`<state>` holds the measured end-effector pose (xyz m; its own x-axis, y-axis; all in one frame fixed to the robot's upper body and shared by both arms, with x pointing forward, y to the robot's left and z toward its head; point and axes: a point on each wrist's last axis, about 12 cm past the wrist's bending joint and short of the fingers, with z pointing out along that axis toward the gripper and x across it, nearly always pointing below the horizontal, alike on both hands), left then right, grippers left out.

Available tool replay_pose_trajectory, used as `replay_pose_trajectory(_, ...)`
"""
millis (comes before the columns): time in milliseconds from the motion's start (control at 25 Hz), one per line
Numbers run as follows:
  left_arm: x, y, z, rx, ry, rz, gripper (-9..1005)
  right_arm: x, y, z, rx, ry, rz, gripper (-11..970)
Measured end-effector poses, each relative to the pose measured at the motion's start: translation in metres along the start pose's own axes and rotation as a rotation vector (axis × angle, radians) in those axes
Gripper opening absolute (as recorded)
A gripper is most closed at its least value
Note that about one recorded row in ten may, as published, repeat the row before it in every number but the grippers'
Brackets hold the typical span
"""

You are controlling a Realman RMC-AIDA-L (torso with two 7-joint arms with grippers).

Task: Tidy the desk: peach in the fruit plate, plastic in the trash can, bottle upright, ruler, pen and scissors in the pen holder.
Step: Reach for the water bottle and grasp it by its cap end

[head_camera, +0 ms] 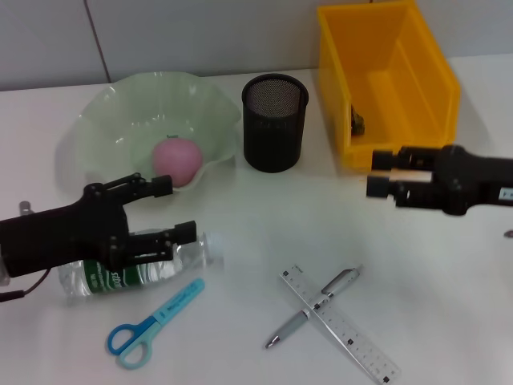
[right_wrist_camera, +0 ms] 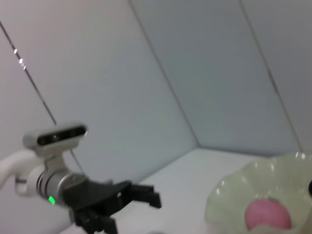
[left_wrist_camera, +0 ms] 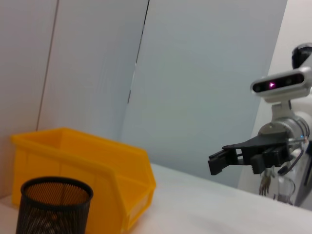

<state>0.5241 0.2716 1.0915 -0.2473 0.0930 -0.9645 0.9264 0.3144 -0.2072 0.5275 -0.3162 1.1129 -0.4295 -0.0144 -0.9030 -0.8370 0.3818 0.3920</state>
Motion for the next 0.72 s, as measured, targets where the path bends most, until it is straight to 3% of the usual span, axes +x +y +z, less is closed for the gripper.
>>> replay_pose_trajectory(720,-0.025,0.012,0.021,0.048,0.168,0.068,861,0.015,0.002,0.006,-0.013,0.108,0.006,657)
